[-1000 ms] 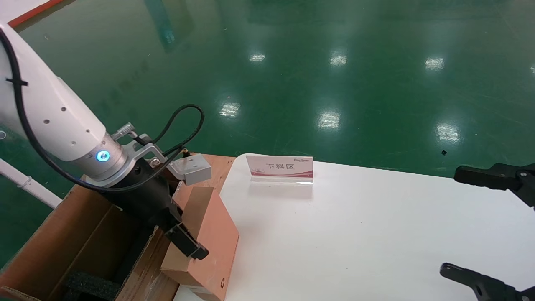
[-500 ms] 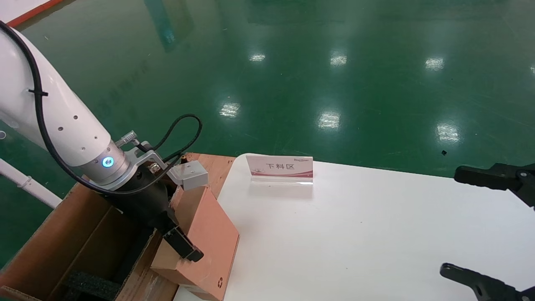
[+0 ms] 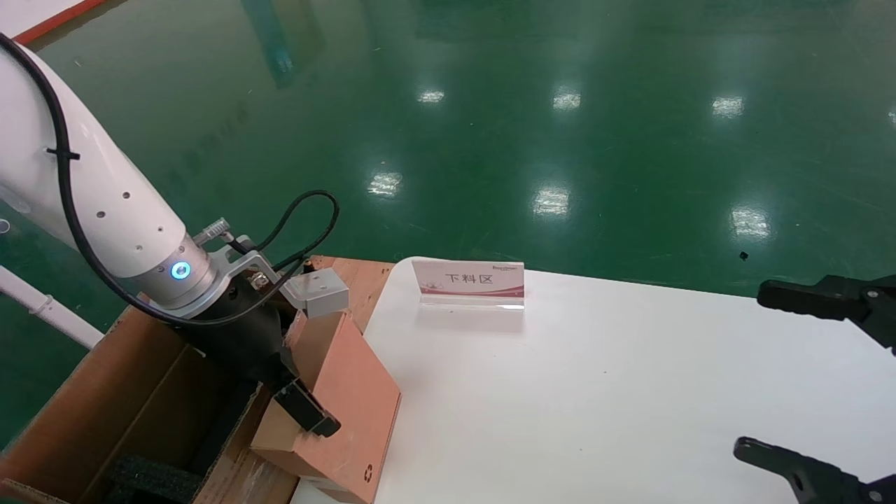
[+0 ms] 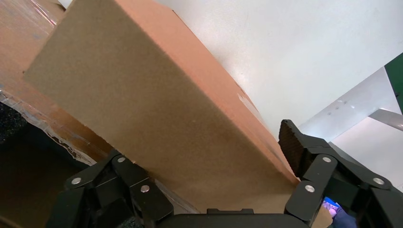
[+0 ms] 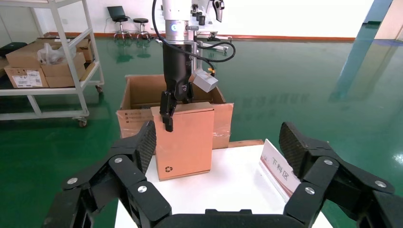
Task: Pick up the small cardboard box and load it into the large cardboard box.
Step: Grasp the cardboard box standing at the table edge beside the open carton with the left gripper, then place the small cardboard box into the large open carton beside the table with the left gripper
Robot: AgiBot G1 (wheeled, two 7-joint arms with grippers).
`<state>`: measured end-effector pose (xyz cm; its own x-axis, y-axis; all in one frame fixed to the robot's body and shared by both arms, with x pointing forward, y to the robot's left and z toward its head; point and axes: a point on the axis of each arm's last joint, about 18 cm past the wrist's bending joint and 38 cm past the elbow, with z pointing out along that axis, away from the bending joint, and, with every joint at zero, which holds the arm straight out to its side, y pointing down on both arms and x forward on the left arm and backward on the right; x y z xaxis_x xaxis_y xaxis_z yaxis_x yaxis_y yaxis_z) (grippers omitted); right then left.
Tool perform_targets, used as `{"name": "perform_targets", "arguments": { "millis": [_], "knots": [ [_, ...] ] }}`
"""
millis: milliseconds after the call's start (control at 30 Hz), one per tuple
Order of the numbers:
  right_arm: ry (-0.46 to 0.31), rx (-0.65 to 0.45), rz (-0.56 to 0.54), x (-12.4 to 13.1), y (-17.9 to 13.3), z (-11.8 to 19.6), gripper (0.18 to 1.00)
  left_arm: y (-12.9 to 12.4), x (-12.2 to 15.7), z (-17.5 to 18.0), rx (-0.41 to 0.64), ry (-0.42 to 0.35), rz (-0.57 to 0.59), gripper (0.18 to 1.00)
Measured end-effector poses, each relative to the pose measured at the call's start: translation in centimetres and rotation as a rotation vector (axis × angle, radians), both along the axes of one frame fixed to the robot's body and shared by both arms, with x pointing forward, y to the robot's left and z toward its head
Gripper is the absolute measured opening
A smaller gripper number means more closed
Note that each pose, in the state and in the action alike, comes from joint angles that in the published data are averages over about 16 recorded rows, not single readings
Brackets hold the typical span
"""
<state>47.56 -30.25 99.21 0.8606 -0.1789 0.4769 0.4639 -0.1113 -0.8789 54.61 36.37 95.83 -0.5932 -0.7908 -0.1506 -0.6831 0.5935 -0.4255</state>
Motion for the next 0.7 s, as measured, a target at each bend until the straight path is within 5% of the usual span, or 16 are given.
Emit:
{"name": "perform_targets", "arguments": {
  "millis": [400,700],
  "knots": [
    [0.0,0.0,0.0,0.0,0.0,0.0,0.845,-0.02,-0.02,0.04,0.003,0.0,-0.001,0.794],
    [0.0,0.0,0.0,0.0,0.0,0.0,0.649,-0.01,-0.02,0.16,0.004,-0.004,0.0,0.605]
  ]
}}
